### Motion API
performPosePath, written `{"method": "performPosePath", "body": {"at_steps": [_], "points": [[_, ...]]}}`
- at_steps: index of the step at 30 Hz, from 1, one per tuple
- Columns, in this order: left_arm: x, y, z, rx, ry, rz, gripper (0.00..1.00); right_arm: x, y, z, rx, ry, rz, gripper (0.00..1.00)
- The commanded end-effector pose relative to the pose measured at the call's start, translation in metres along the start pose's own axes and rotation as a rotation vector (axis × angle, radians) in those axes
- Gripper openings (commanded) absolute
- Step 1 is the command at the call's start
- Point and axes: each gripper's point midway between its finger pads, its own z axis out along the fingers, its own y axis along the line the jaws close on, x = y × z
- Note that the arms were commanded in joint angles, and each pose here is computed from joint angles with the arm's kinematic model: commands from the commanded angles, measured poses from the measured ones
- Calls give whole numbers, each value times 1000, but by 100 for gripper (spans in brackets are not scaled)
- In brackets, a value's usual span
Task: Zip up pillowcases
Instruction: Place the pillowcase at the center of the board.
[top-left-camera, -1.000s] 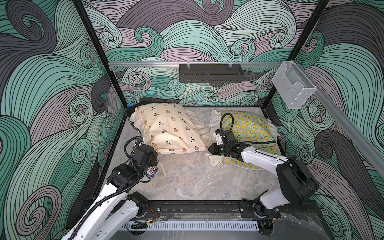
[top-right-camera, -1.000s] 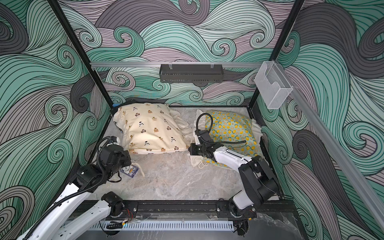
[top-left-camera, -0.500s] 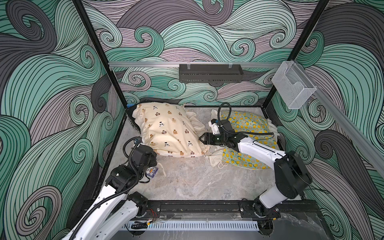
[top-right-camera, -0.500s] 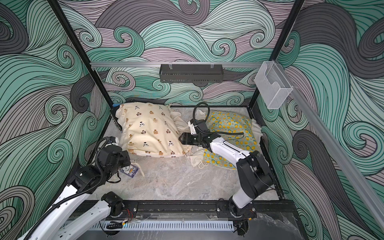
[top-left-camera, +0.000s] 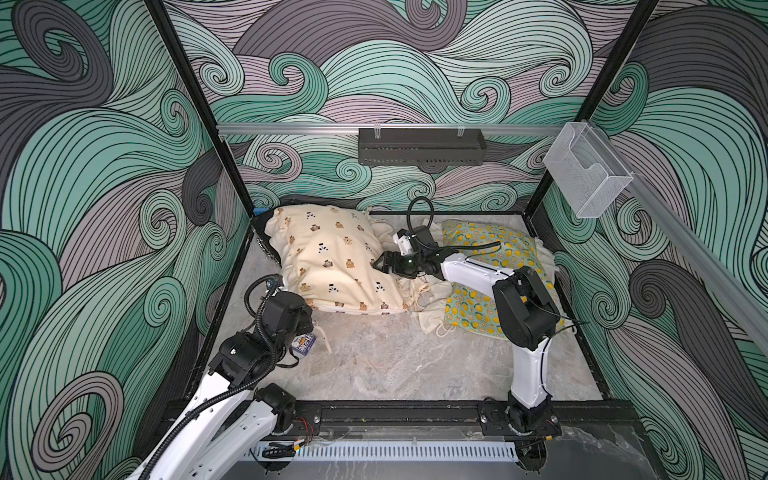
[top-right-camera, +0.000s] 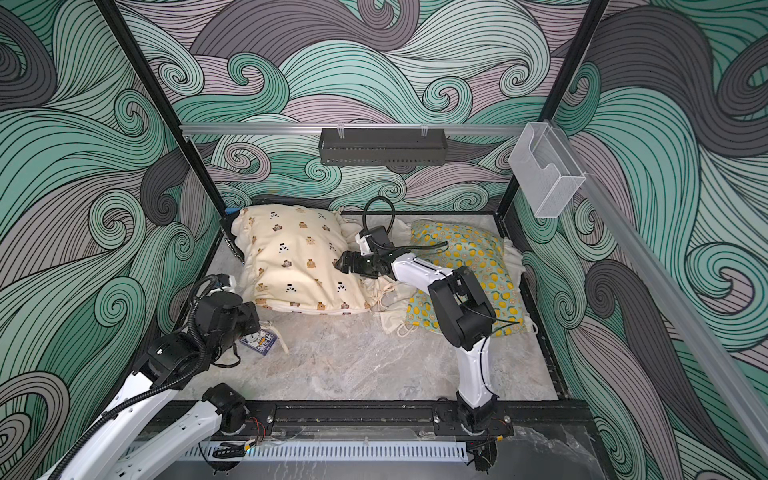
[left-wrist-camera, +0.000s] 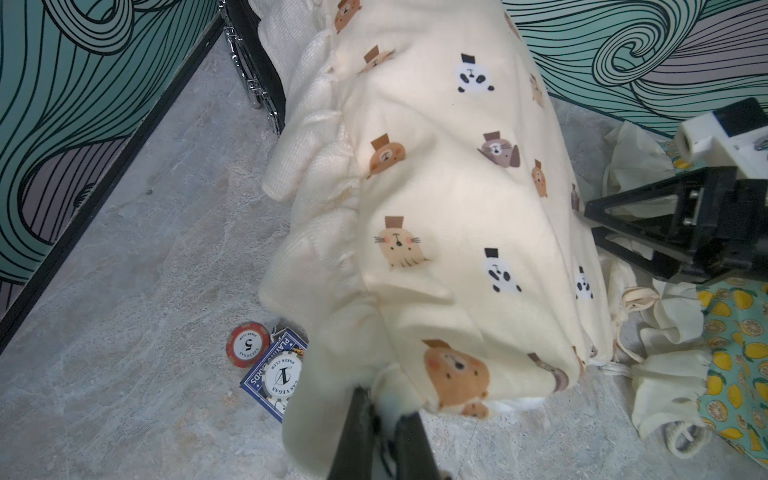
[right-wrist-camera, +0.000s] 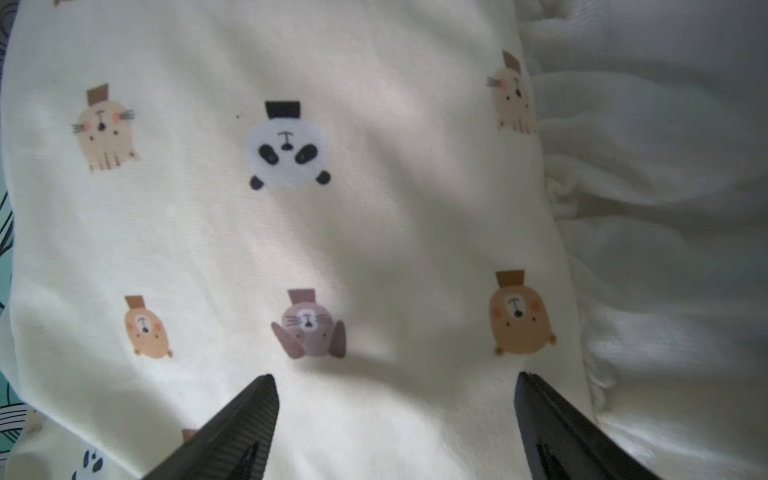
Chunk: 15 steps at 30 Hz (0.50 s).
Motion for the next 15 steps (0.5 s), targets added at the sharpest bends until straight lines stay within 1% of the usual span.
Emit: {"method": "performPosePath", "body": {"at_steps": [1,5,10,15], "points": [[-3,1,2,-6,-8,-13,0,-2,6,12,-9,15,-3,92],[-1,-4,4,6,12,4,0,-4,4,24,-8,15,-2,83],[-2,-7,5,15,10,11,0,-10,5,30,-18,-11,3,59],[-3,-7,5,17,8,17,0,-11,6,32,-18,-18,4,43]]}}
